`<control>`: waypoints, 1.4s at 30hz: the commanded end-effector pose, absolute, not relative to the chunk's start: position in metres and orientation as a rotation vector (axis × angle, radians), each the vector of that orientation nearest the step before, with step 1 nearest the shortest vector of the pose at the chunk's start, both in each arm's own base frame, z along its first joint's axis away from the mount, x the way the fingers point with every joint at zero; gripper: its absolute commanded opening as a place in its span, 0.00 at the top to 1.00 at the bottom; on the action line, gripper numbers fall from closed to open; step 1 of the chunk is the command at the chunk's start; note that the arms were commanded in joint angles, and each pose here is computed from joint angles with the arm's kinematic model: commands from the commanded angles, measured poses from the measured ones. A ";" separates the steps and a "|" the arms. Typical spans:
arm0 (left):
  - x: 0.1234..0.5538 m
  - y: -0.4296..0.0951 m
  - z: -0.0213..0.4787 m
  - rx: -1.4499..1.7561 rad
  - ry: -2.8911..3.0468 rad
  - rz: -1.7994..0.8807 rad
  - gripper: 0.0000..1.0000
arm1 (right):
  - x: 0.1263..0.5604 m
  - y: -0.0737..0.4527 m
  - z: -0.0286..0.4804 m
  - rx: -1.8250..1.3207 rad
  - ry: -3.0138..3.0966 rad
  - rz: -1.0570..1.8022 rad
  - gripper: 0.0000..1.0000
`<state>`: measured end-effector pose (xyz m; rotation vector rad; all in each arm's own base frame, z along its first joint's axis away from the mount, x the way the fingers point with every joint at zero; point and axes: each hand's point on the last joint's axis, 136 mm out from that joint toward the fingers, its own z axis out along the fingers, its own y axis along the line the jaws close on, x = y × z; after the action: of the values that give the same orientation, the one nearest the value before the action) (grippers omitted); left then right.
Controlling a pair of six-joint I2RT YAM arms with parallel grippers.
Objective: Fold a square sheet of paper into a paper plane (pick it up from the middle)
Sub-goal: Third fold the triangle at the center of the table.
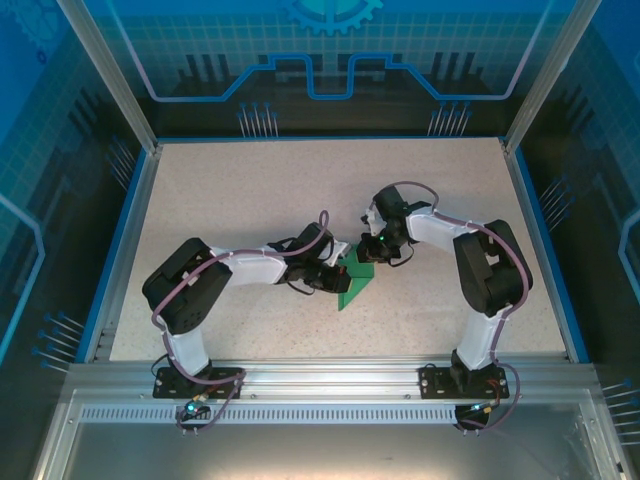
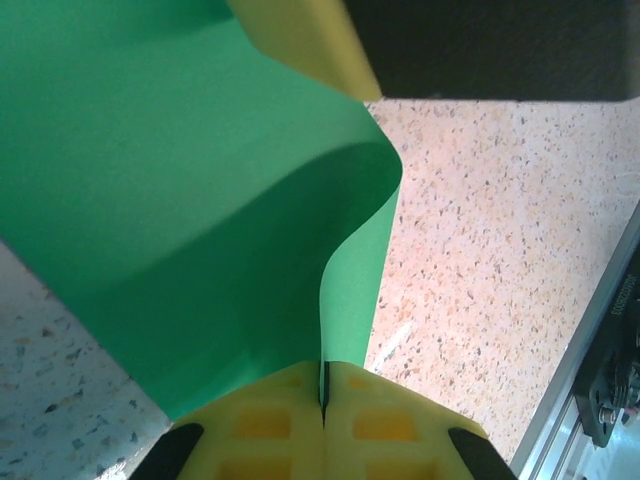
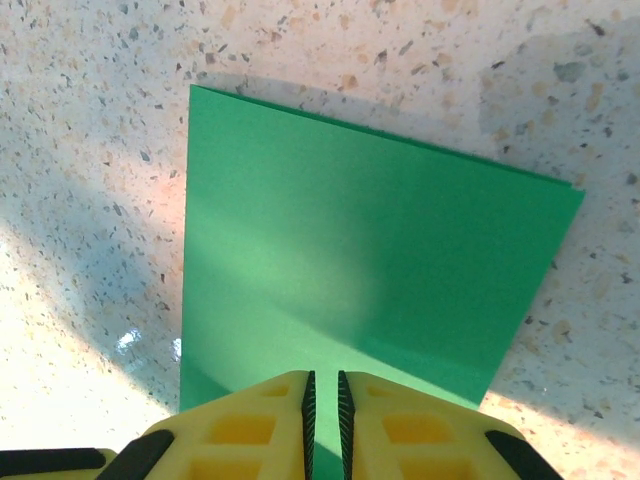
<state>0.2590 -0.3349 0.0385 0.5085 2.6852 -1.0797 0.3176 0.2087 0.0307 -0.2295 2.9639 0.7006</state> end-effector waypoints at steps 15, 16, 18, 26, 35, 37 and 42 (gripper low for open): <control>0.261 -0.335 0.042 0.569 2.671 -1.028 1.00 | 0.313 0.216 0.018 -0.258 3.021 0.683 0.83; 0.260 -0.335 0.042 0.569 2.672 -1.030 1.00 | 0.313 0.215 0.015 -0.259 3.029 0.658 0.83; 0.261 -0.333 0.040 0.561 2.674 -1.024 1.00 | 0.312 0.211 0.009 -0.272 3.048 0.598 0.83; 0.265 -0.331 0.042 0.572 2.666 -0.994 0.99 | 0.306 0.209 0.000 -0.293 3.080 0.547 0.84; 0.267 -0.323 0.041 0.517 2.652 -0.967 1.00 | 0.305 0.209 -0.001 -0.289 3.083 0.545 0.84; 0.268 -0.323 0.043 0.526 2.649 -0.964 0.99 | 0.305 0.209 -0.001 -0.289 3.084 0.545 0.84; 0.268 -0.324 0.040 0.536 2.659 -0.961 0.99 | 0.305 0.208 0.000 -0.286 3.081 0.542 0.85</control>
<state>0.2650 -0.3255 0.0324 0.5207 2.6833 -0.9713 0.3174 0.2107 0.0115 -0.2611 3.0195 0.5970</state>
